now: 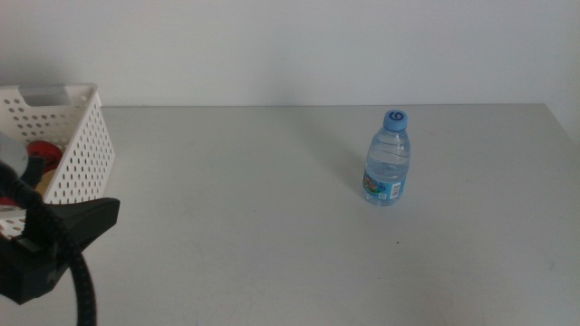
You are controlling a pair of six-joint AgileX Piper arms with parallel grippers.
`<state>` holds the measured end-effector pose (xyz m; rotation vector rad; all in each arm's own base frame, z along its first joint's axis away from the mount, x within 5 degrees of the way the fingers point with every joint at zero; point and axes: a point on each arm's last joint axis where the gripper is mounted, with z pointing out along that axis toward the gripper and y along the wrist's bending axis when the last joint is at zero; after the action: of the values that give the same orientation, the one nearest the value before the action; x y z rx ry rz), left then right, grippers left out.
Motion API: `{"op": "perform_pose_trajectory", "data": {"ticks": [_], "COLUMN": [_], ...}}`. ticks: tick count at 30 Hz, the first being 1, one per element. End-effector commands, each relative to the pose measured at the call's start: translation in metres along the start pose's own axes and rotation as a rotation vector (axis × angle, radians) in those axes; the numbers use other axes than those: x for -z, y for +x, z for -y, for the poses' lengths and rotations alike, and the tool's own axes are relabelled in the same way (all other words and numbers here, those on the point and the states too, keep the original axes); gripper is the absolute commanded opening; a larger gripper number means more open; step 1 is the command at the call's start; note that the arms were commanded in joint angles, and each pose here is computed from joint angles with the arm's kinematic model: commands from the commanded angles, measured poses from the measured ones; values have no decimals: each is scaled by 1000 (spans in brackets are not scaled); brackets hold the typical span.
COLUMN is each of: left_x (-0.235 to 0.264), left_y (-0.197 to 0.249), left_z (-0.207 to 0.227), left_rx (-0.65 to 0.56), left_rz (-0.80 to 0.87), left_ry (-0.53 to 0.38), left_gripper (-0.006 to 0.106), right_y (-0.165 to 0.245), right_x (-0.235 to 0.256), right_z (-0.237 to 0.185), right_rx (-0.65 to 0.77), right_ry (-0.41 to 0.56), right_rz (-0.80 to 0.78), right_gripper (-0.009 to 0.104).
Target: Use arms to grab the bottles and put them into the dustbin to the left of the table.
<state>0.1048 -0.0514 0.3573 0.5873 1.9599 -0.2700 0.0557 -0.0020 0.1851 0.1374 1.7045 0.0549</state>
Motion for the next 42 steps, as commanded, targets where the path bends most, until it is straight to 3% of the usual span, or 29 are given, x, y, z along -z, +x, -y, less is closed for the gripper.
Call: {"op": "perform_pose_trajectory", "data": {"ticks": [1,13,21,25,33,42], "left_x": [4,4,4,4,4,4], "left_y": [-13,-13,-13,-13,-13,-13], "left_z": [-1,-1,-1,-1,-1,-1], "left_rx": [16,16,16,16,16,16], "left_rz": [89,89,89,89,89,89], "left_ry": [-12,-12,-12,-12,-12,-12], "left_gripper": [94,94,94,94,94,94], "right_y": [-13,-54,-73,-69,-50,-28], "right_x": [3,-11,-37,-53,-87,-119], "right_z": [-1,-5,-9,-17,-53,-68], "right_rx": [36,44,96,82,93,24], "right_ry": [2,12,-16,-100,-368,-468], "right_rz": [106,16,144,113,36,62], "right_gripper": [94,94,94,94,94,94]}}
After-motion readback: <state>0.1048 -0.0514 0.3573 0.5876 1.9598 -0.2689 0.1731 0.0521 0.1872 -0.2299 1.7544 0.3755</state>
